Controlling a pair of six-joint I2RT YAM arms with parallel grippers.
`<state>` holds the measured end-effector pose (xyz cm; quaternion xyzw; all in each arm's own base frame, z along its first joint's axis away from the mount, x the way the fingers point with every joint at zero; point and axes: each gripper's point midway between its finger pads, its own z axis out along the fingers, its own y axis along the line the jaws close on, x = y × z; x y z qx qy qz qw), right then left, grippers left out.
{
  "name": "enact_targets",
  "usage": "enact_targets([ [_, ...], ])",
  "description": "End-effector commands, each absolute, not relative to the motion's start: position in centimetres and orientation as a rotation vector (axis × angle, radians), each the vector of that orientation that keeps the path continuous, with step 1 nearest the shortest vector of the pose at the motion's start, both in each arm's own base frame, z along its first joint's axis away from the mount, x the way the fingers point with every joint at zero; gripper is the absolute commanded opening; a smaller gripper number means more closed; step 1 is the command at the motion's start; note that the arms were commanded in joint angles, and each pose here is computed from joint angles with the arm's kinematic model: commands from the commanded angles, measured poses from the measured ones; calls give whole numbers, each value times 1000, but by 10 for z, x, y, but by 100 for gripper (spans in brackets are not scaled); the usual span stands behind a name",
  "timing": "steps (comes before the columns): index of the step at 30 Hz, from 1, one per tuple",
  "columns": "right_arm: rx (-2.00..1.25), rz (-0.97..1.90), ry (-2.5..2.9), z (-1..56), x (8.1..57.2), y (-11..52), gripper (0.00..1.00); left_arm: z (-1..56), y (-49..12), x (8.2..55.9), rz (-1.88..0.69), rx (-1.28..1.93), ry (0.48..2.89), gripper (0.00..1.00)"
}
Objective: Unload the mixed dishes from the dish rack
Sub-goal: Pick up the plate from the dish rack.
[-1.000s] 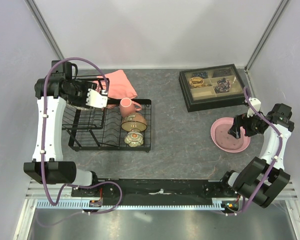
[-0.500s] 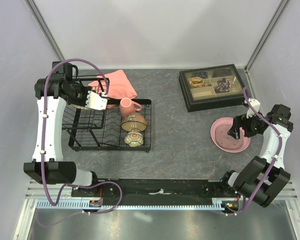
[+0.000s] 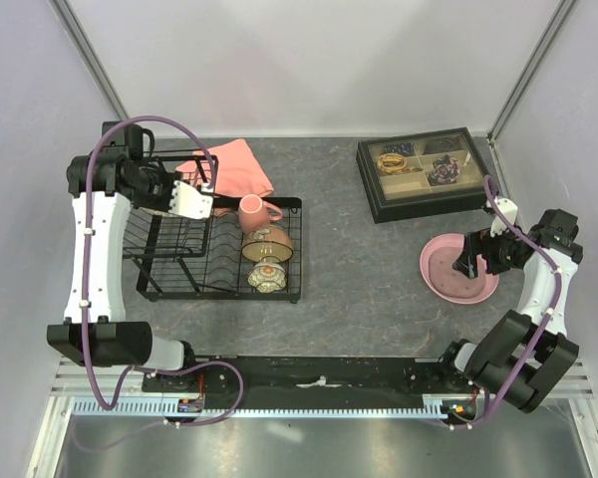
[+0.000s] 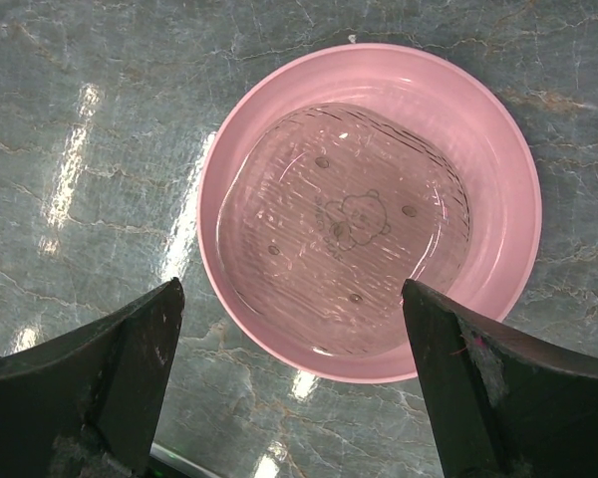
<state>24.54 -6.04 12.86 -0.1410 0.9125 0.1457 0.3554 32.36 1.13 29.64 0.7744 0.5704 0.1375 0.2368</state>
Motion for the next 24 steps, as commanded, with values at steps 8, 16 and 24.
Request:
enact_targets([
  [8, -401, 375, 2327, 125, 250, -60, 98, 351, 3, 341, 534, 2071, 1372, 1],
  [16, -405, 376, 2333, 123, 249, -59, 98, 364, 1, 341, 560, 2071, 1335, 2],
  [24, -402, 383, 2335, 121, 248, -59, 98, 383, -4, 339, 566, 2054, 1292, 1],
])
